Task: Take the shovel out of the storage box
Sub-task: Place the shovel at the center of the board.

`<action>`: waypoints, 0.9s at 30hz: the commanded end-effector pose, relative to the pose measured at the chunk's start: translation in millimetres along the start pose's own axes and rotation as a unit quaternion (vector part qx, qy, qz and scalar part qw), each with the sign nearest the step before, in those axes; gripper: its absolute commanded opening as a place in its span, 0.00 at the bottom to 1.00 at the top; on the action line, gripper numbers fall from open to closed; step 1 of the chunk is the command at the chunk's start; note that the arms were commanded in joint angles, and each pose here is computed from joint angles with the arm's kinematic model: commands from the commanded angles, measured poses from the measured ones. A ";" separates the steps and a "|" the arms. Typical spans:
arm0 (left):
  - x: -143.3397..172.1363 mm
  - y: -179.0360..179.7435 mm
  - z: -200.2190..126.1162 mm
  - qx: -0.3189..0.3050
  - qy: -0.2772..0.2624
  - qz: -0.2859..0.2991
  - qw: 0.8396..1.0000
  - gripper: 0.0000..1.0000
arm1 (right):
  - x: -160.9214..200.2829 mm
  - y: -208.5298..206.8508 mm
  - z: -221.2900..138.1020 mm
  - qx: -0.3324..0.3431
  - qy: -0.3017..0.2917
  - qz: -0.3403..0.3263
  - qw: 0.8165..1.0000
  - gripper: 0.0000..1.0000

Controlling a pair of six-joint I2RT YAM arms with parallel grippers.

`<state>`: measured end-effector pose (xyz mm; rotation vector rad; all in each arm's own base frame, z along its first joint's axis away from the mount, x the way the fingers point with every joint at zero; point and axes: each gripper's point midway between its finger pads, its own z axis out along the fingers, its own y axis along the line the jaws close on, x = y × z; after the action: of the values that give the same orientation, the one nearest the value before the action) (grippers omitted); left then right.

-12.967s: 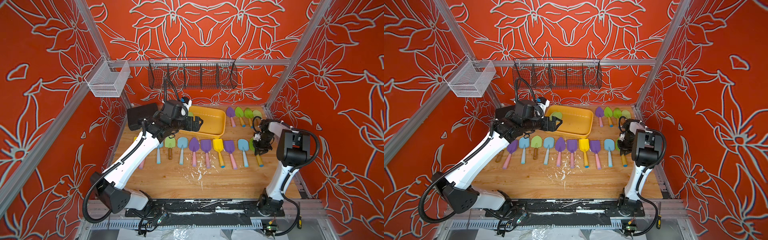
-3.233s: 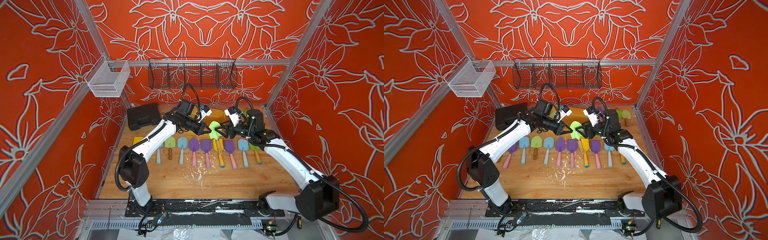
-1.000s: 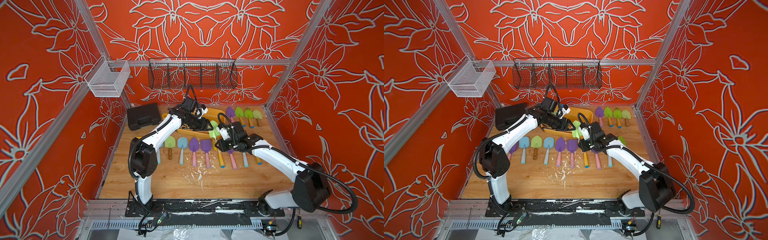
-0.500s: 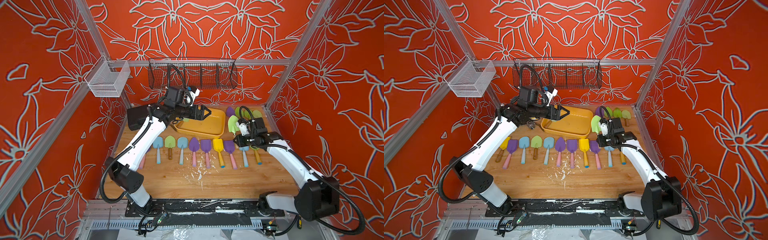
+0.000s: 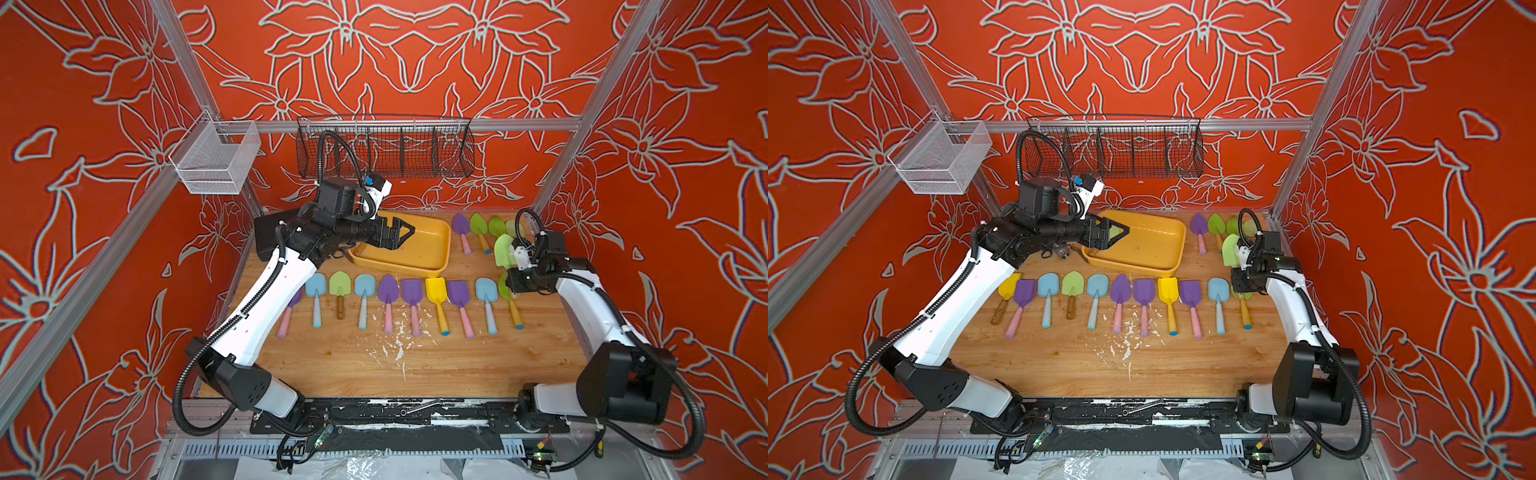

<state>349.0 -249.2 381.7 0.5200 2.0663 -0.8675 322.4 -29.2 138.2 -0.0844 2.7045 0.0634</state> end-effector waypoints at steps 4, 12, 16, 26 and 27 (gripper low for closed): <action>10.2 -3.7 -2.9 0.018 -0.012 -0.004 1.000 0.97 | 18.1 -35.4 2.1 0.037 0.049 -0.029 0.998 0.00; 26.0 -4.6 -1.6 0.031 -0.002 -0.018 0.999 0.97 | 37.2 -66.6 15.0 0.060 0.106 -0.030 0.992 0.00; 29.2 -4.1 -2.6 0.030 0.000 -0.020 0.999 0.97 | 50.3 -80.7 23.6 0.069 0.126 -0.004 0.990 0.00; 34.8 -2.5 0.5 0.031 0.009 -0.029 0.999 0.97 | 82.2 -93.7 44.0 0.055 0.158 0.039 0.985 0.00; 34.6 -3.0 0.5 0.032 0.010 -0.029 0.999 0.97 | 83.5 -94.4 47.5 0.053 0.163 0.038 0.985 0.00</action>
<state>331.4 -248.7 347.4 0.4997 2.1116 -0.9415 277.8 -124.9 69.3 0.0827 2.9973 -0.1009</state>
